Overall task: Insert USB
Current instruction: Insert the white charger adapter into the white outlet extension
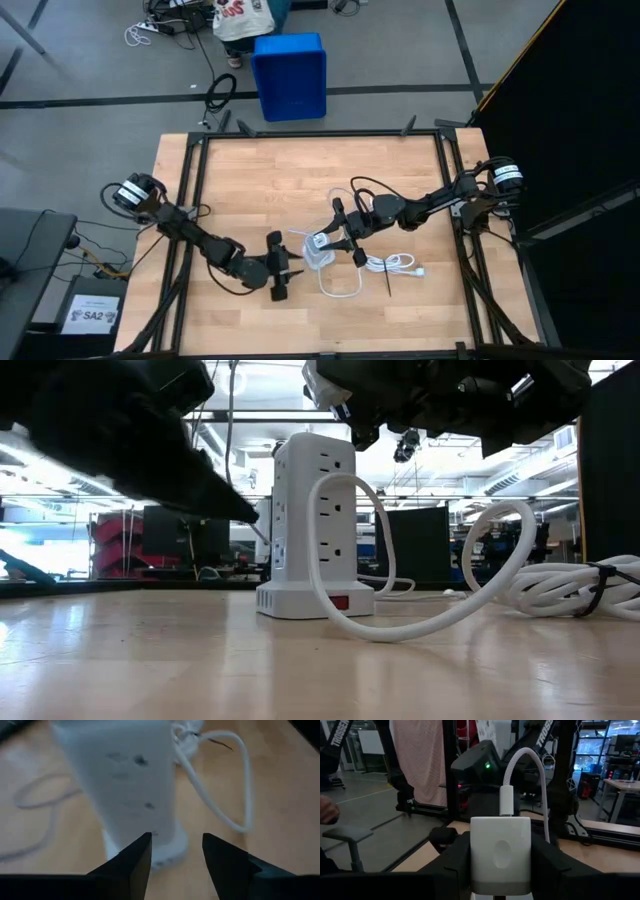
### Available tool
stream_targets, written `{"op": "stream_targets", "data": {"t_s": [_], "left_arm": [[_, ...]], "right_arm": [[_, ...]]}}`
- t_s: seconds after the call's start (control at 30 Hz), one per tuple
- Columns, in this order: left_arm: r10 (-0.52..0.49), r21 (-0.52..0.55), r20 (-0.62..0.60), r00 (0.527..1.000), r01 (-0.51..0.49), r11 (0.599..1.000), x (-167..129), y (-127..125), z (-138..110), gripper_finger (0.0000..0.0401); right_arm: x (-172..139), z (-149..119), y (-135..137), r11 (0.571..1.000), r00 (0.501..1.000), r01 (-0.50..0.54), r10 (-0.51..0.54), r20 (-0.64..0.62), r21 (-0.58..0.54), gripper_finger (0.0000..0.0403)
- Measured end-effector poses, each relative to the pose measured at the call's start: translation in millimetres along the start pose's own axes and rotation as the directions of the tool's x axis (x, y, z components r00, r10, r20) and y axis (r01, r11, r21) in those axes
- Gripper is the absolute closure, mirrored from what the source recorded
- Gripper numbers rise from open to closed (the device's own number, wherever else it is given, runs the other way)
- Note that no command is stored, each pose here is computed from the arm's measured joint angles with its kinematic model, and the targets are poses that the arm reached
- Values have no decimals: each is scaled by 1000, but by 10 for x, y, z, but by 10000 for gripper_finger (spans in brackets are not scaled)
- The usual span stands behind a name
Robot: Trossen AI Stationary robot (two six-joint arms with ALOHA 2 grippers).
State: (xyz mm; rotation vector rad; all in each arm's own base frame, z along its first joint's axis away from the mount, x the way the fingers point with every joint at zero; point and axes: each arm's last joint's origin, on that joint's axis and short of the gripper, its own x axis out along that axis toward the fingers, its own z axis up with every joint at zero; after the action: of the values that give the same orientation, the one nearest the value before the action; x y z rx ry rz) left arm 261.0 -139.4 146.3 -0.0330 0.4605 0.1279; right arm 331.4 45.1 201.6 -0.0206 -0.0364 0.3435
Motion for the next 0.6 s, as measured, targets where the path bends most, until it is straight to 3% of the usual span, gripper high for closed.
{"op": "stream_targets", "data": {"t_s": [0.37,0.6], "left_arm": [[-39,19,67,997,38,999,-12,-72,81,238],[-20,125,28,999,16,992,13,-150,243,238]], "right_arm": [[0,0,-5,1000,1000,16,-16,0,0,290],[-7,37,7,1000,1000,15,-15,14,-4,290]]}}
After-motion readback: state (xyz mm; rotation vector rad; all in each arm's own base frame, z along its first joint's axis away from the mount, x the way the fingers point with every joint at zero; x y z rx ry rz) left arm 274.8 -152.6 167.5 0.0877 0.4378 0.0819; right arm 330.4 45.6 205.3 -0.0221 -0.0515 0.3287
